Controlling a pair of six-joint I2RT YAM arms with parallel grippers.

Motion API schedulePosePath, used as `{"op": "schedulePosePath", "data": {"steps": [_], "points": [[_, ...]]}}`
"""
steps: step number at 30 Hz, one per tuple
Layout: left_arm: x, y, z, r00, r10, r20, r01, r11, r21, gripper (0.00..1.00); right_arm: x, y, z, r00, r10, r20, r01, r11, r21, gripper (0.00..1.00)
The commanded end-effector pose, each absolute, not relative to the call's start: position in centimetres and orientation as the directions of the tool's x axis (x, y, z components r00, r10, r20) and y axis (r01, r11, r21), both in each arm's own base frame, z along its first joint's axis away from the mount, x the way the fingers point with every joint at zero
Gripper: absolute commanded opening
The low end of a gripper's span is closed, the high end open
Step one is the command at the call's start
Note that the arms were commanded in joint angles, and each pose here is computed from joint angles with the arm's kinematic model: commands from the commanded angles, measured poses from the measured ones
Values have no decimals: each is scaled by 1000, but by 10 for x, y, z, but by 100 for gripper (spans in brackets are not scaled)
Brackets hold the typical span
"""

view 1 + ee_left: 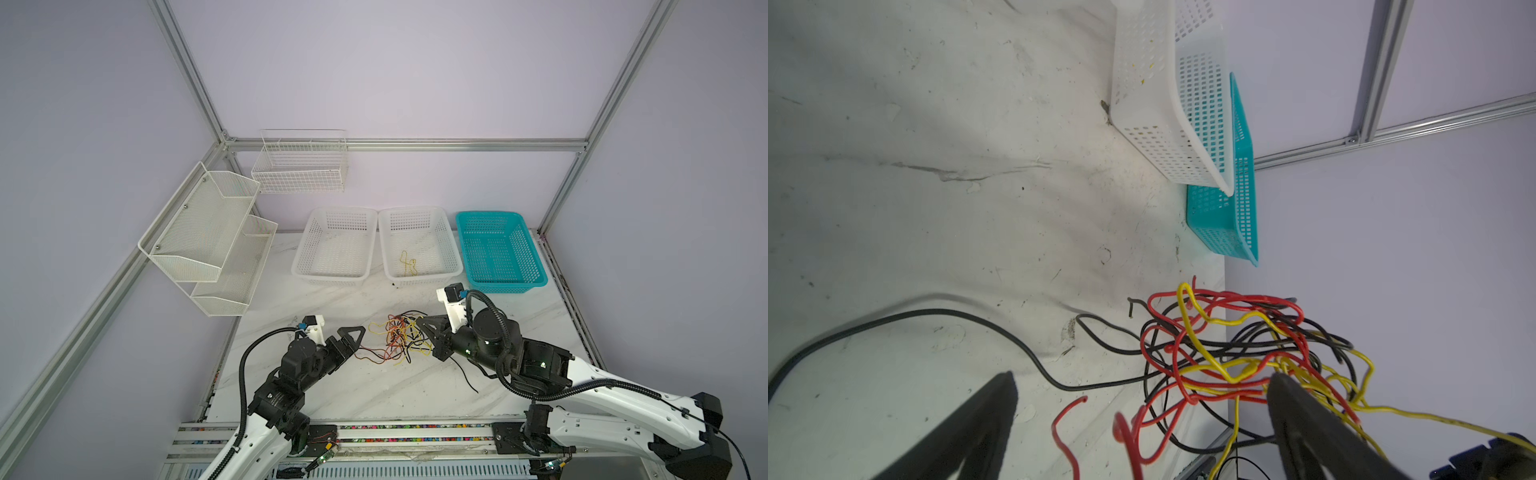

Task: Untangle the cables
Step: 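Pinch a yellow wire in the bundle with the left gripper while the right gripper holds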

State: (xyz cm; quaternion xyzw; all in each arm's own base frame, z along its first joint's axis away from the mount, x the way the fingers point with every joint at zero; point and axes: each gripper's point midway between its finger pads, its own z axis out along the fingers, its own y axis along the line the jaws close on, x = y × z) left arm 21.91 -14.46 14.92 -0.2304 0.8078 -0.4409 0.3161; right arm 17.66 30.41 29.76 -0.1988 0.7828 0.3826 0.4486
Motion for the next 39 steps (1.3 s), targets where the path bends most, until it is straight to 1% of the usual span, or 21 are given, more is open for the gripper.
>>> {"op": "schedulePosePath", "data": {"steps": [1, 4, 7, 10, 12, 15, 20, 22, 24, 27, 28, 32, 34, 36, 39], "points": [[229, -166, 205, -710, -582, -397, 75, 497, -864, 95, 175, 314, 306, -512, 64, -856, -678, 582, 449, 0], [231, -182, 210, -745, -495, -446, 134, 544, -828, 94, 172, 317, 307, -513, 63, -856, -691, 561, 455, 0], [232, -194, 196, -783, -431, -448, 137, 584, -800, 92, 170, 321, 306, -512, 52, -857, -706, 543, 455, 0], [235, -194, 183, -786, -435, -440, 104, 608, -787, 89, 166, 326, 304, -497, 24, -867, -734, 522, 435, 0], [236, -192, 184, -770, -455, -447, 99, 606, -789, 86, 164, 327, 303, -496, 19, -868, -743, 509, 436, 0], [239, -190, 189, -751, -480, -454, 108, 588, -801, 76, 159, 329, 303, -494, 16, -869, -759, 480, 440, 0], [239, -195, 192, -756, -477, -449, 117, 576, -809, 45, 158, 329, 299, -496, 9, -868, -762, 475, 440, 0], [239, -195, 192, -754, -480, -448, 117, 573, -811, 35, 158, 330, 297, -498, 7, -867, -760, 478, 441, 0], [239, -197, 191, -754, -481, -446, 119, 569, -814, 29, 158, 330, 296, -497, 7, -868, -760, 480, 439, 0], [239, -198, 191, -753, -483, -446, 125, 561, -819, 25, 158, 330, 295, -501, 10, -866, -759, 475, 445, 0], [239, -199, 191, -754, -483, -445, 126, 559, -820, 22, 157, 330, 294, -502, 9, -865, -759, 475, 445, 0], [238, -198, 191, -748, -485, -453, 130, 562, -817, 1, 161, 325, 291, -514, 32, -857, -734, 500, 459, 0], [238, -192, 193, -735, -491, -467, 126, 578, -806, 0, 170, 317, 286, -533, 65, -843, -684, 553, 475, 0], [237, -184, 191, -719, -489, -494, 115, 617, -779, 0, 179, 310, 279, -544, 85, -835, -635, 609, 476, 0], [235, -161, 178, -701, -482, -526, 37, 711, -702, 0, 198, 293, 266, -555, 118, -823, -533, 709, 461, 0]]}}
